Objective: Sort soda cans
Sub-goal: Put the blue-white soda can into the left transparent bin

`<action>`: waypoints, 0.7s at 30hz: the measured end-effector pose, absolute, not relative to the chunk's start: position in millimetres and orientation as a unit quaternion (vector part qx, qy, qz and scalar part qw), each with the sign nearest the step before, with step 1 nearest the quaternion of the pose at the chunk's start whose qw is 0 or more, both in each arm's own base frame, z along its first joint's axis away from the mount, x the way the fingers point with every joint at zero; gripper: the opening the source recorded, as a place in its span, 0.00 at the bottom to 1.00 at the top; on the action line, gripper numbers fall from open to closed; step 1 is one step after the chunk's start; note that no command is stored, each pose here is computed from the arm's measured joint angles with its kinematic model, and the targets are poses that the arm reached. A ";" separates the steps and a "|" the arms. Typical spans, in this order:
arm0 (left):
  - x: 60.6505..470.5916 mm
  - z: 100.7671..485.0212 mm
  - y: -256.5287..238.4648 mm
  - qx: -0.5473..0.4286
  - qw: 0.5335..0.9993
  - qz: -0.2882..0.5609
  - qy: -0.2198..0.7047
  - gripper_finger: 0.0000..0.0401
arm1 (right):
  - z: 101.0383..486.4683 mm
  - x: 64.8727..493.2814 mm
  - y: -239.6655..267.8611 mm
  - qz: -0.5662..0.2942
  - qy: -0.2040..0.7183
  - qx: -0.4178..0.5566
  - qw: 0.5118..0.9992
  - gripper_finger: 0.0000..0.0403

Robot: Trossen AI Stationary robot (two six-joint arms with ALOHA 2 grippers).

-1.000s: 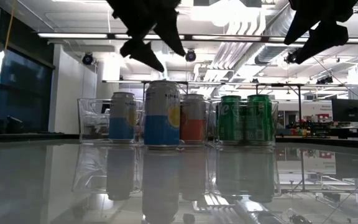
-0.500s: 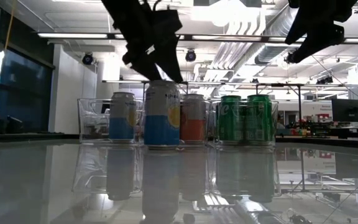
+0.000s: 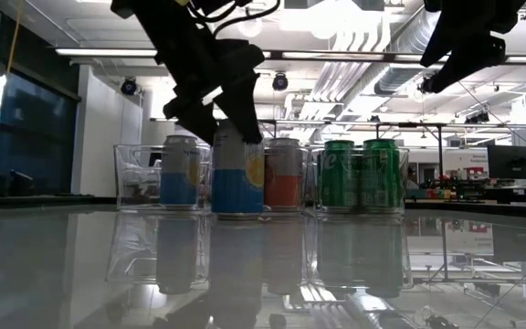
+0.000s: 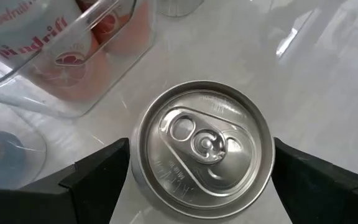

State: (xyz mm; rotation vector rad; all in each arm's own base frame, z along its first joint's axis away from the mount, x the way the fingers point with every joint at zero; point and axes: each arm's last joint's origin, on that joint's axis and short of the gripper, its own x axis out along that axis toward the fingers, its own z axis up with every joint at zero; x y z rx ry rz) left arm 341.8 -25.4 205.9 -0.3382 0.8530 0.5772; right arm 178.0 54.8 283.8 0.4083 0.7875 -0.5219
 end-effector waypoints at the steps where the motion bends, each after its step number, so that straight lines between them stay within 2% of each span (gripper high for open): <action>1: 341.8 205.9 -25.4 -0.165 0.856 0.276 0.405 0.88 | 283.7 177.8 54.7 -0.250 0.377 0.195 0.870 0.84; 8: 342.1 205.2 -20.2 -0.217 0.843 0.279 0.405 0.83 | 283.7 177.8 54.6 -0.258 0.372 0.208 0.867 0.84; 21: 343.2 204.6 -11.4 -0.236 0.836 0.279 0.409 0.77 | 283.1 176.3 52.9 -0.277 0.367 0.199 0.866 0.84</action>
